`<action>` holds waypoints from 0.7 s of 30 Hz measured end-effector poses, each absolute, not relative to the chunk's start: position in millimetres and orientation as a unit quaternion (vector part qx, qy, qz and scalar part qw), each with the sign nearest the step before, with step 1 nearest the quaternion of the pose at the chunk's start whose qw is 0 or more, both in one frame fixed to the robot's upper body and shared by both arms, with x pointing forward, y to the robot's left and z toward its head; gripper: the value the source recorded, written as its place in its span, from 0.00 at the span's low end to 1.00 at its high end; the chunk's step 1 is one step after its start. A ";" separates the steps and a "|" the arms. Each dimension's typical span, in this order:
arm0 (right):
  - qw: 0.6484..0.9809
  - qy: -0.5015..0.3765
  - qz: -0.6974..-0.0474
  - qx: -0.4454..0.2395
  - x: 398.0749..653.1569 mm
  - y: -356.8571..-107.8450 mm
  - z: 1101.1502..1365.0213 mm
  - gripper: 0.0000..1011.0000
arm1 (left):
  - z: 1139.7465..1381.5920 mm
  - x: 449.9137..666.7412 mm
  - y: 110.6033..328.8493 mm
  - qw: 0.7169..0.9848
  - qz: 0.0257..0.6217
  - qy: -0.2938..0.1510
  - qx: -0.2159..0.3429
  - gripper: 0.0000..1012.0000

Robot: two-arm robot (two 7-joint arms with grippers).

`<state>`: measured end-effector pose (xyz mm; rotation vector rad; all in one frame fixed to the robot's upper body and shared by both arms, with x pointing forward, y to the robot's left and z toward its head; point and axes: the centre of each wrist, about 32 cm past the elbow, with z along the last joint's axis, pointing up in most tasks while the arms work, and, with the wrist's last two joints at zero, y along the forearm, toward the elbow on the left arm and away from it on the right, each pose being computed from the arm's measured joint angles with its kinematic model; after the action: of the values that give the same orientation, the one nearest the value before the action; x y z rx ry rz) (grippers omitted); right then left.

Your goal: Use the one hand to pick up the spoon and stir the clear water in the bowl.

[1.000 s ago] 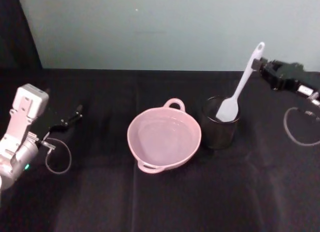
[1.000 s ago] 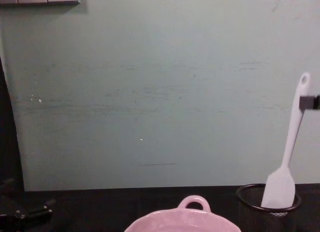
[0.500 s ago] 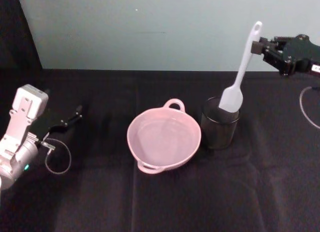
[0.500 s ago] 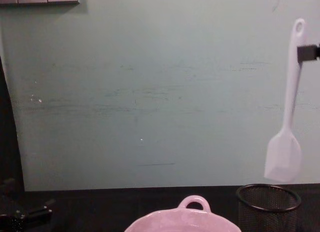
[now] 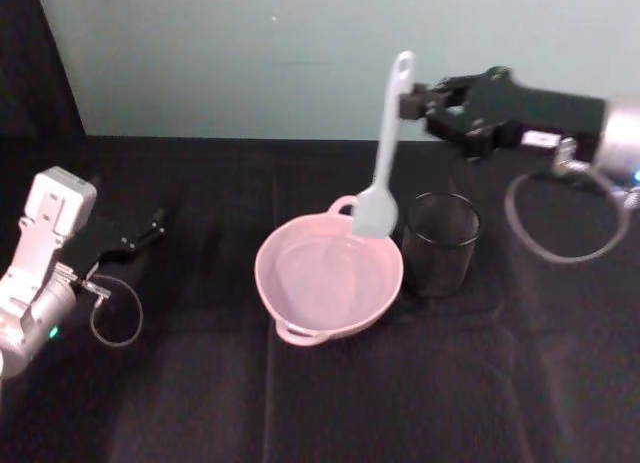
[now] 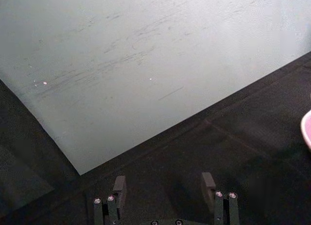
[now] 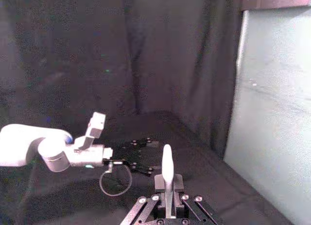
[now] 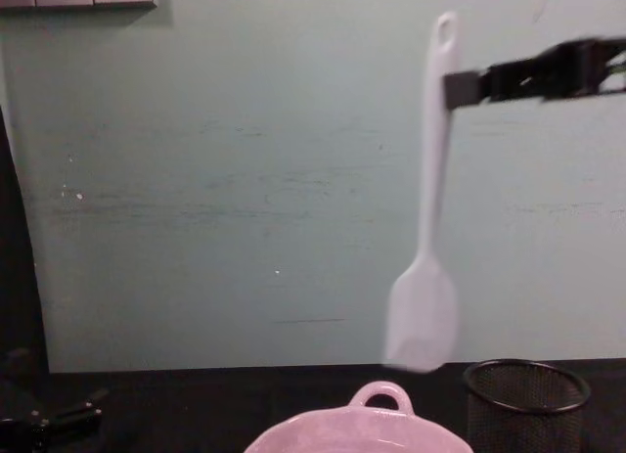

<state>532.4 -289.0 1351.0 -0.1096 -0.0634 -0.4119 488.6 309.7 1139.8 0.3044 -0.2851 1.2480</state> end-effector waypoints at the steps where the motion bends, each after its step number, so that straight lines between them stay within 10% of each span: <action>1: 0.978 -0.030 -0.202 -0.051 535.6 -282.6 1342.1 0.10 | 1139.8 488.6 309.7 0.791 0.580 -0.132 0.141 1.00; 21: 0.970 -0.066 -0.230 -0.040 555.2 -247.8 1231.4 0.10 | 1139.8 488.6 309.7 0.791 0.580 -0.132 0.141 1.00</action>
<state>555.2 -247.8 1231.4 -0.0813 -0.1327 -0.4656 488.6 309.7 1139.8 0.3044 -0.2850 1.2479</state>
